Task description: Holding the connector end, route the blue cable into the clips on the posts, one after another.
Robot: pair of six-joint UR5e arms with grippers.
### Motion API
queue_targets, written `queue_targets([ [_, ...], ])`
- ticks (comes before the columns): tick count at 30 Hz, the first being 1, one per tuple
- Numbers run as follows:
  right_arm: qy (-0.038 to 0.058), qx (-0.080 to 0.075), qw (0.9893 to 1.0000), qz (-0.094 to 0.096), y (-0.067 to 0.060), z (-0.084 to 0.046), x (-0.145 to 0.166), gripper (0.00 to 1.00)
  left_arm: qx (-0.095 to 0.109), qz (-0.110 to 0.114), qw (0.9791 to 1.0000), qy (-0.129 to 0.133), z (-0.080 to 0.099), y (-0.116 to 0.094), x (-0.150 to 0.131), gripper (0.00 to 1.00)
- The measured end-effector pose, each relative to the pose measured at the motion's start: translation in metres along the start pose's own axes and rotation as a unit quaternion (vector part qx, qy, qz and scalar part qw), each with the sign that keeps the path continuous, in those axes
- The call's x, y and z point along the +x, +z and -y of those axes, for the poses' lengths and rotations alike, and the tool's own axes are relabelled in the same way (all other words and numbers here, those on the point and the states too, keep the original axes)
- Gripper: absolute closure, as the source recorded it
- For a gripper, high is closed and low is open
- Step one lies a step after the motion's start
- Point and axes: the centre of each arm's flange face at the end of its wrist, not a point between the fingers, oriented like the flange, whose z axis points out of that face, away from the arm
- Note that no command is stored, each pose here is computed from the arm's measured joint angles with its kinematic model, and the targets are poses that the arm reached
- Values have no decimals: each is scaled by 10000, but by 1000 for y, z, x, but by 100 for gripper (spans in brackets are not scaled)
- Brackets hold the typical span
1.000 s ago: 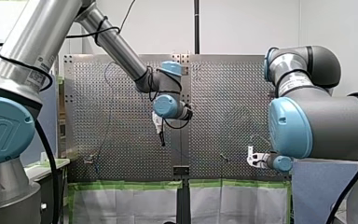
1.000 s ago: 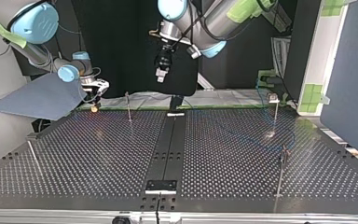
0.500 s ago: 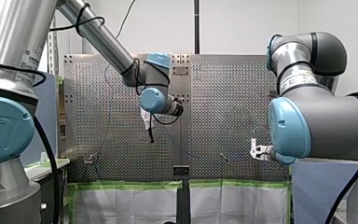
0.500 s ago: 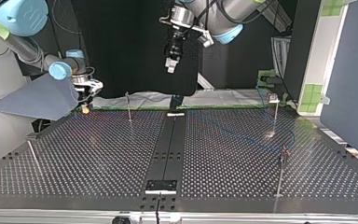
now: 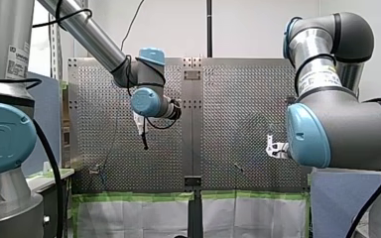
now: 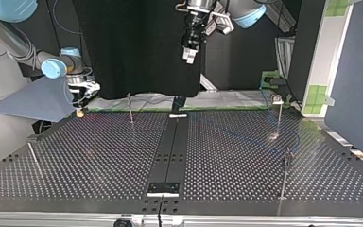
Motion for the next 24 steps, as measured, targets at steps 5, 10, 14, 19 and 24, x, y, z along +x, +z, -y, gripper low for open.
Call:
queue_targets([
  [5,-49,46,9996,-284,4,2,32,100,-78,124,9999,-40,-11,-14,-6,0],
  [10,-106,183,9984,-517,6,6,62,100,-36,114,9999,23,-20,-31,-4,0],
  [14,-114,271,9980,-565,6,9,67,100,-36,72,9999,85,-24,-36,-1,0],
  [19,-116,290,9979,-575,7,10,68,100,-36,60,9999,101,-25,-37,0,0],
  [24,-116,293,9978,-576,7,10,68,100,-35,60,9999,102,-25,-37,0,0],
])
